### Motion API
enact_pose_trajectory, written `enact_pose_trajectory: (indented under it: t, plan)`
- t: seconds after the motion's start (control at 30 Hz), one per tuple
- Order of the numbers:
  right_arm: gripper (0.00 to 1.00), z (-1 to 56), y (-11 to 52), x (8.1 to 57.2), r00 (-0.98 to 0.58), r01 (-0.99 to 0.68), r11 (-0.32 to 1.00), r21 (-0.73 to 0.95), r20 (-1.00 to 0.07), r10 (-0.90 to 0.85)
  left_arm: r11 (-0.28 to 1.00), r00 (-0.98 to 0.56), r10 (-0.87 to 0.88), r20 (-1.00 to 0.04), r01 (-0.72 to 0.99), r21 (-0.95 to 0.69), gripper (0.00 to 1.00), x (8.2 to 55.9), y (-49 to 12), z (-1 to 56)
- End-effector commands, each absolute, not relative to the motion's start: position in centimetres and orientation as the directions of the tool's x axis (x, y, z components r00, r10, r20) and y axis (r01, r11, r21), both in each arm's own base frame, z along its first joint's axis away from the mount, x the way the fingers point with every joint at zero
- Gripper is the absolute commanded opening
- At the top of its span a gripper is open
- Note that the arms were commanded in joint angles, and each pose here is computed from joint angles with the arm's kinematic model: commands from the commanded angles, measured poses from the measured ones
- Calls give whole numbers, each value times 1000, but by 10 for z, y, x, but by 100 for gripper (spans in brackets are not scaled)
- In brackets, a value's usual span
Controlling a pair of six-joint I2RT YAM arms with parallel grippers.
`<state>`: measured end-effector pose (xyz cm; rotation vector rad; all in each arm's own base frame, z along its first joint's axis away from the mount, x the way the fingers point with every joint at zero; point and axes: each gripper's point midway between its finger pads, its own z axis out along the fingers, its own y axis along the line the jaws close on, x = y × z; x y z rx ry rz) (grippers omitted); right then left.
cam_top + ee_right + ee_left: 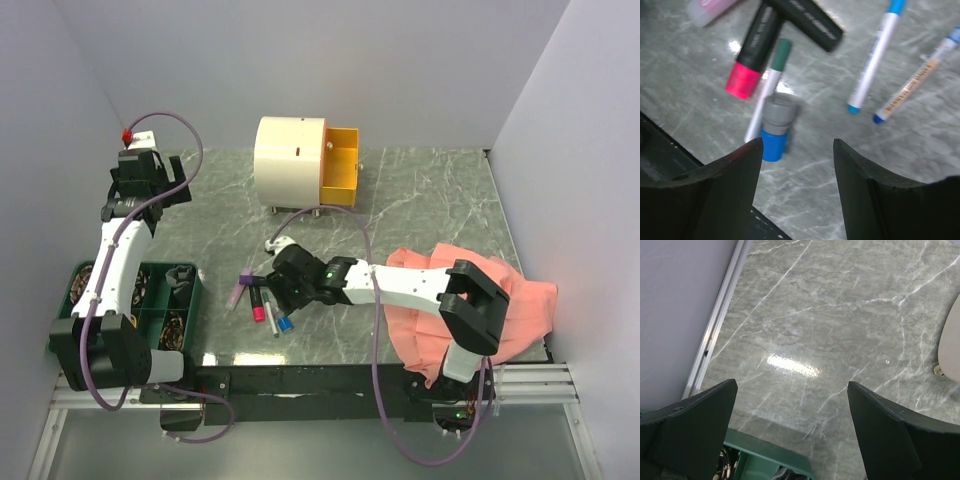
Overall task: Sort the stationery into containers
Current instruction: Pick up the stationery from the center of the board.
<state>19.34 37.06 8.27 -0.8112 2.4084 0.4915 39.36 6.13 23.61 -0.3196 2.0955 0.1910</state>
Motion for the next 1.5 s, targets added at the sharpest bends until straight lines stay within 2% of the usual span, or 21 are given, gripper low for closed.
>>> enact_pose_trajectory:
  t: [0.0, 0.23, 1.0, 1.1, 1.27, 1.47]
  plan:
    - [66, 105, 408, 187, -621, -679, 709, 189, -662, -419, 954, -435, -159, -886, -299, -24, 99, 388, 59, 256]
    - [65, 88, 426, 188, -629, -680, 713, 173, -636, -446, 952, -426, -161, -890, -304, -27, 100, 388, 60, 261]
    - [64, 49, 421, 193, -662, -655, 745, 128, -572, -484, 954, -440, -186, -879, -295, -54, 100, 385, 56, 247]
    - [62, 47, 419, 197, -666, -648, 751, 125, -571, -480, 955, -444, -190, -876, -292, -59, 99, 384, 54, 245]
    - [51, 46, 419, 203, -665, -645, 754, 119, -575, -478, 956, -447, -185, -875, -288, -54, 99, 381, 54, 241]
    - [52, 41, 421, 201, -656, -661, 741, 120, -572, -492, 957, -458, -198, -866, -283, -69, 100, 380, 51, 233]
